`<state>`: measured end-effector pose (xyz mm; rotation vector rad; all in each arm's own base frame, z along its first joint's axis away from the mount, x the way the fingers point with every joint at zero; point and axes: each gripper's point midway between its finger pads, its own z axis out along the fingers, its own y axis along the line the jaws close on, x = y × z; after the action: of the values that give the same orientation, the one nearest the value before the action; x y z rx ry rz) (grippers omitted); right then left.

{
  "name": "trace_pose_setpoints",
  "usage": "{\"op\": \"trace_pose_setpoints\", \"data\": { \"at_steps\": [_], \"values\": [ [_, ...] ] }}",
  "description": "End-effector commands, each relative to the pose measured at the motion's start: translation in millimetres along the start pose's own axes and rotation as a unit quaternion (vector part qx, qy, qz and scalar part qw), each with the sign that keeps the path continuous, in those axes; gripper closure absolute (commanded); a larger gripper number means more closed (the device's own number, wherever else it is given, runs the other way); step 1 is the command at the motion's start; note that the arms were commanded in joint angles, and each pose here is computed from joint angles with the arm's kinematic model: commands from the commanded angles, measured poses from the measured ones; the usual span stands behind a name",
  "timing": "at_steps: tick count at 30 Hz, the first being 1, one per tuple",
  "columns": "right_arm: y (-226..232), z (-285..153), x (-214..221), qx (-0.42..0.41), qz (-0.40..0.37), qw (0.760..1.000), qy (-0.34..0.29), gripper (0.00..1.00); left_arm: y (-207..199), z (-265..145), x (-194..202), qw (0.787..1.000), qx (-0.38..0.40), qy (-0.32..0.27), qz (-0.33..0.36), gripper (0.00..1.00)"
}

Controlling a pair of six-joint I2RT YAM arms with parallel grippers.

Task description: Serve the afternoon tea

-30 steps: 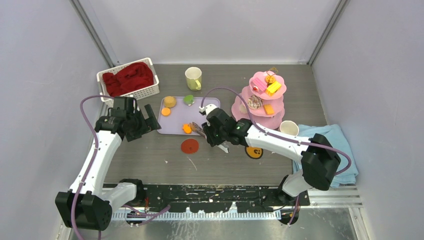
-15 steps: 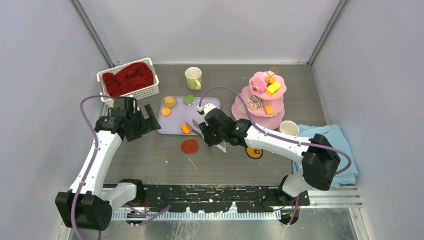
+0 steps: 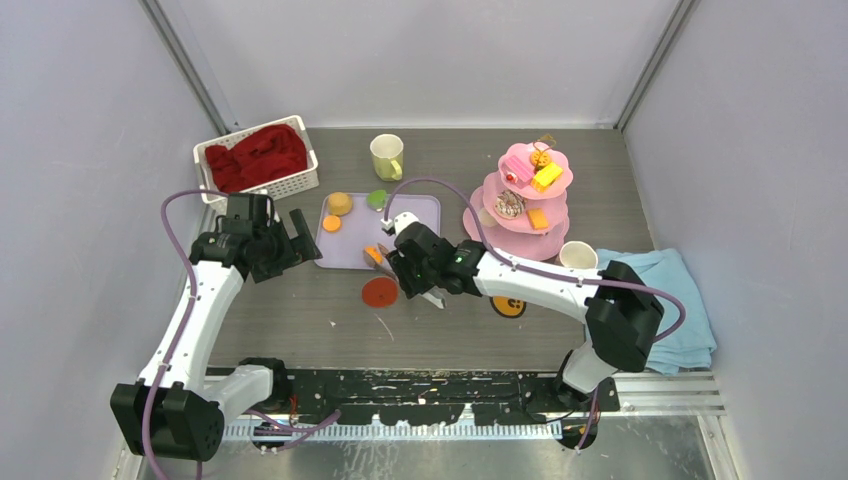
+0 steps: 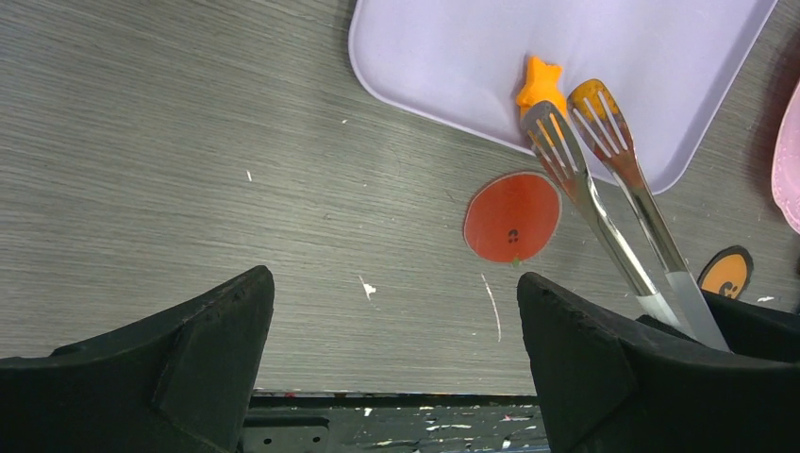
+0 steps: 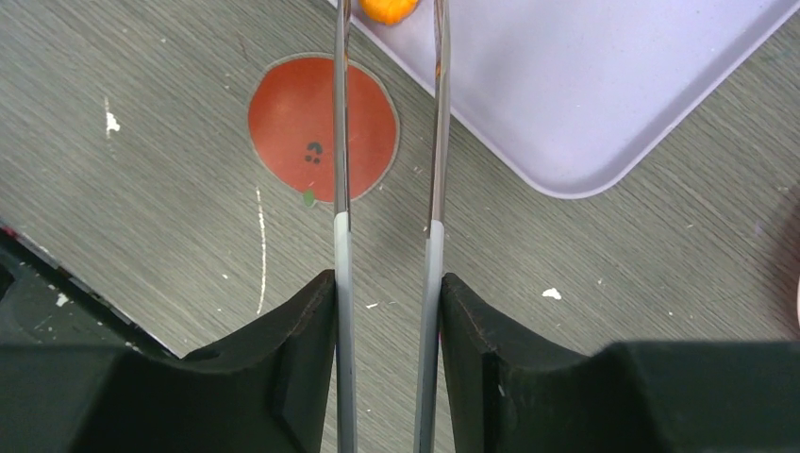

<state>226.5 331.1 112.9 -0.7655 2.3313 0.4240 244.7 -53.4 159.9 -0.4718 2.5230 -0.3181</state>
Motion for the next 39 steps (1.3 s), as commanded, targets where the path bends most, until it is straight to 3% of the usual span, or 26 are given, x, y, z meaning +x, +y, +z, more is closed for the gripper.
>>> {"op": "trace_pose_setpoints", "data": {
  "at_steps": [1,6,19,32,39],
  "values": [
    [-2,-7,-33,0.026,0.007,0.999,-0.046,0.53,-1,-2,-10,1.0,0.006,-0.022,0.006,0.0],
    [-17,-13,-33,0.063,0.011,0.996,-0.056,0.55,-2,-2,-10,1.0,0.007,-0.021,0.006,0.0],
    [3,3,-26,0.014,-0.005,0.999,-0.034,0.49,1,-1,-8,1.0,0.001,-0.021,0.007,0.0],
    [-13,-23,-41,0.052,0.01,0.996,-0.074,0.79,0,-2,-9,1.0,0.002,-0.022,0.007,0.0],
    [-38,-57,-48,0.103,0.019,0.989,-0.106,0.82,1,-2,-7,1.0,0.001,-0.022,0.008,0.0]
  ]
}}
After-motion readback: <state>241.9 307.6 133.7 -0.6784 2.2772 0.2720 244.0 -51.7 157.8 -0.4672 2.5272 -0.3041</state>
